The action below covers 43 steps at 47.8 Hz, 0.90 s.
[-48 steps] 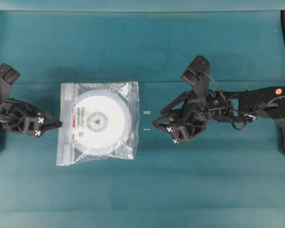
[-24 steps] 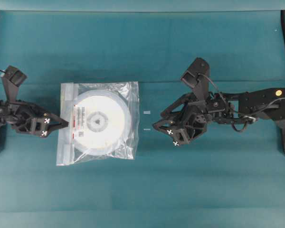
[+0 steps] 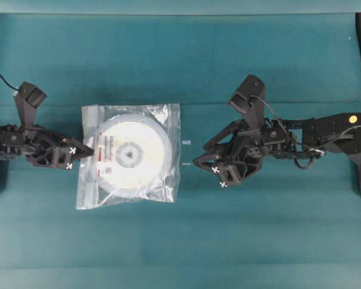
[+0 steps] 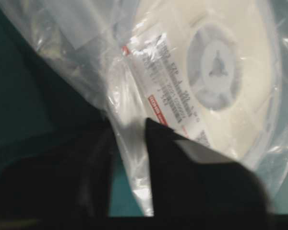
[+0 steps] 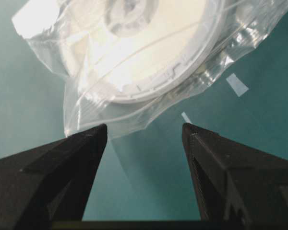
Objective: Take out the reel from the clear zip bag.
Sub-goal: 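Grasp the left edge of the clear bag with the left gripper, then reach the right gripper into the bag opening and grip the white reel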
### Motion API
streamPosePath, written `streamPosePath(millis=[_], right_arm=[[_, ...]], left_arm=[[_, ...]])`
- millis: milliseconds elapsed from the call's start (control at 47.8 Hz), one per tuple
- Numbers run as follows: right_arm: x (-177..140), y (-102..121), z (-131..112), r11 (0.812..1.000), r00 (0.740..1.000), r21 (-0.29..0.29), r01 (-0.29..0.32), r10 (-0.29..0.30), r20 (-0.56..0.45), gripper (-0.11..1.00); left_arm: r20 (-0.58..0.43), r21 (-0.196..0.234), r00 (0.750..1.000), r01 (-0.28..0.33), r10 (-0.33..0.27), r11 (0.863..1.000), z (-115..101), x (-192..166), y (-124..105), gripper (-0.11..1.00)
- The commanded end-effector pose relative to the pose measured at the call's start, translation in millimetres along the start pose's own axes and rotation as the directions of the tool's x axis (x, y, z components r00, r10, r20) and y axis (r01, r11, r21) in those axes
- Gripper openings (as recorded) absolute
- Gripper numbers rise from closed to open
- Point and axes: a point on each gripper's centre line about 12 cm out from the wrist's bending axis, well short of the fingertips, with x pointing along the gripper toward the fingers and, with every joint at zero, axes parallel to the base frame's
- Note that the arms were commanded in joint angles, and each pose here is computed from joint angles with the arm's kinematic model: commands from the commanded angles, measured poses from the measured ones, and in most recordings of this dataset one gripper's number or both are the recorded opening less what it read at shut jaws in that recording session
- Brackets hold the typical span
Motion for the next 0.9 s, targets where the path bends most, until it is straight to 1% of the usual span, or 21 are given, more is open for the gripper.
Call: streamPosePath(millis=[0, 63, 126, 209, 335, 461, 670, 712, 816, 879], right_arm=[[-2.1, 6.9, 5.9, 1.000, 1.000, 0.008, -0.020, 0.020, 0.019, 0.80], [-2.1, 6.9, 5.9, 1.000, 1.000, 0.006, -0.020, 0.020, 0.019, 0.80], [-2.5, 6.7, 5.8, 1.000, 1.000, 0.005, -0.020, 0.020, 0.019, 0.80], [-1.7, 5.8, 6.4, 1.000, 1.000, 0.006, -0.018, 0.017, 0.019, 0.80], [2.4, 2.3, 4.2, 1.000, 1.000, 0.008, -0.005, 0.005, 0.010, 0.80], [10.4, 1.0, 5.0, 1.000, 1.000, 0.014, 0.005, -0.005, 0.005, 0.80], [33.9, -2.2, 9.9, 0.999, 1.000, 0.026, 0.028, -0.028, -0.002, 0.80], [38.5, -3.6, 11.2, 0.999, 0.999, 0.037, 0.034, -0.034, -0.001, 0.80], [49.3, -7.9, 14.1, 0.994, 0.999, 0.103, 0.048, -0.049, 0.006, 0.81], [54.6, -10.0, 14.4, 0.990, 0.999, 0.130, 0.052, -0.054, 0.008, 0.81]], left_arm=[[-0.008, 0.007, 1.000, -0.002, 0.002, 1.000, 0.1, 0.3, -2.3, 0.13], [-0.016, 0.007, 1.000, -0.015, 0.016, 1.000, -0.5, -0.4, -1.4, 0.09], [-0.021, 0.008, 0.999, -0.024, 0.025, 1.000, -0.9, -1.8, -0.8, 0.09], [-0.017, 0.012, 1.000, -0.018, 0.018, 1.000, 0.3, -4.5, -2.5, 0.08], [-0.006, 0.018, 1.000, -0.009, 0.009, 1.000, 1.8, -9.0, -3.0, 0.00], [0.007, 0.014, 1.000, -0.001, 0.001, 1.000, 4.0, -12.1, -2.9, 0.00], [0.007, 0.015, 1.000, -0.004, 0.004, 1.000, 4.4, -11.2, -2.8, 0.00], [0.006, 0.016, 1.000, -0.004, 0.004, 1.000, 4.1, -11.2, -2.9, 0.00], [0.005, 0.016, 1.000, -0.007, 0.007, 1.000, 4.3, -10.8, -2.7, 0.00], [-0.003, 0.017, 1.000, -0.016, 0.016, 1.000, 3.1, -11.1, -1.3, 0.00]])
